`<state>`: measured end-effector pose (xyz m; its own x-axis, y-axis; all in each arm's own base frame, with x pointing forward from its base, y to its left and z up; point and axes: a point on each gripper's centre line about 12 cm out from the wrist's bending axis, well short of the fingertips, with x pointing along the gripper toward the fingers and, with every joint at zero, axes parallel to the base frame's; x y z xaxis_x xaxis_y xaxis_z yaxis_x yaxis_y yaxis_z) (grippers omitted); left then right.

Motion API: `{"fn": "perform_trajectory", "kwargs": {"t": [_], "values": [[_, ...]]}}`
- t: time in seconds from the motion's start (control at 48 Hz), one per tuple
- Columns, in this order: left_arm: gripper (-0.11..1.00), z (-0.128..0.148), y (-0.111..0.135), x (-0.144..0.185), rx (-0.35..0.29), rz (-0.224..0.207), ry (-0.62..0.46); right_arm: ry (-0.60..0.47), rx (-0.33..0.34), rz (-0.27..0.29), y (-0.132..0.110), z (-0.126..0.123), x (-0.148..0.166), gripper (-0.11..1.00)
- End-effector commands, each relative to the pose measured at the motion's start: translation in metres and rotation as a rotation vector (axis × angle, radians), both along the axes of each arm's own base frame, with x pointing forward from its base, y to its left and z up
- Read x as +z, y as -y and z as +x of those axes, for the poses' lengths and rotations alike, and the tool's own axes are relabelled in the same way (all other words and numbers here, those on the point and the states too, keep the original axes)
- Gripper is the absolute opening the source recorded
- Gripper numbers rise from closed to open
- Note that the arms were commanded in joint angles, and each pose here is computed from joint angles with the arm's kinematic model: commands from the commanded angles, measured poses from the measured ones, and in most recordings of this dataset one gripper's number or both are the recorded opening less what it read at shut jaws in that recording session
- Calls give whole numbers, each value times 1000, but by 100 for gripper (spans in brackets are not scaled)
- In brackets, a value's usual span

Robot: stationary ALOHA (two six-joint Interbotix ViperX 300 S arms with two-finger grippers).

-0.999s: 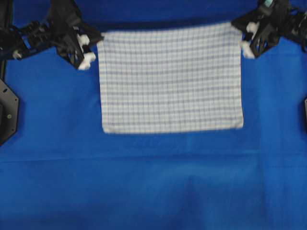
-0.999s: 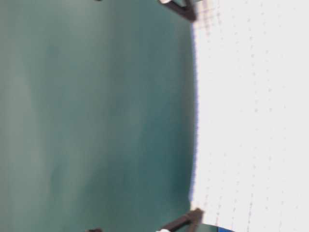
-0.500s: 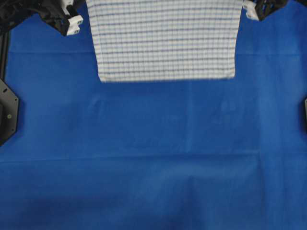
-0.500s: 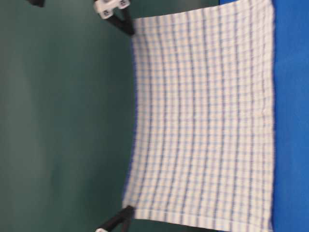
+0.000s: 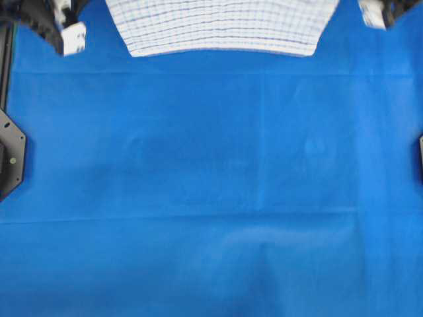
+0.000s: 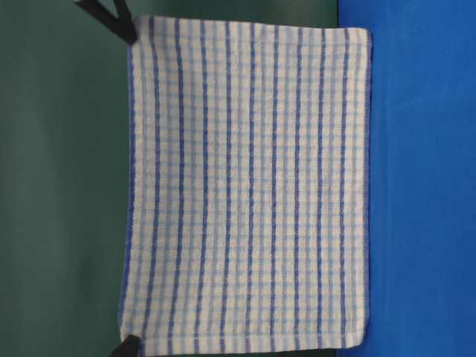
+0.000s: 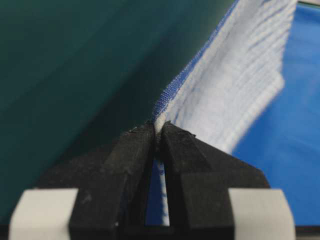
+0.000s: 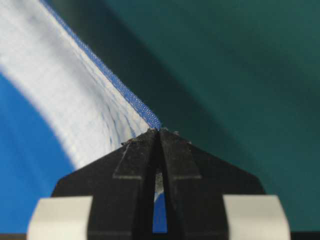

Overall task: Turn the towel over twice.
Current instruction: 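Swing the corners over and lay the towel flat, flipped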

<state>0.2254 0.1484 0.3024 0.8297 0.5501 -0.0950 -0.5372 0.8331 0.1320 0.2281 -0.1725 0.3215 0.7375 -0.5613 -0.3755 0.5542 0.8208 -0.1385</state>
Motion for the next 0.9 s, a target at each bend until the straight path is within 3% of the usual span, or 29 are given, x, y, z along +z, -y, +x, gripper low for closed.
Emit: {"fn": "perform_trajectory", "kwargs": {"t": [0.0, 0.312, 0.562, 0.729, 0.874], "values": [[4, 2, 12, 1, -42, -6, -7, -5, 38, 25, -16, -1, 3, 3], [4, 3, 56, -52, -195, -98, -150, -127, 234, 193, -86, 3, -43, 3], [3, 7, 97, -84, -356, -134, -236, -181, 325, 314, -126, 9, -83, 3], [4, 10, 131, -105, -472, -218, -290, -242, 354, 400, -148, 12, -114, 3], [4, 11, 152, -120, -534, -294, -335, -260, 383, 463, -168, 15, -136, 3]]}}
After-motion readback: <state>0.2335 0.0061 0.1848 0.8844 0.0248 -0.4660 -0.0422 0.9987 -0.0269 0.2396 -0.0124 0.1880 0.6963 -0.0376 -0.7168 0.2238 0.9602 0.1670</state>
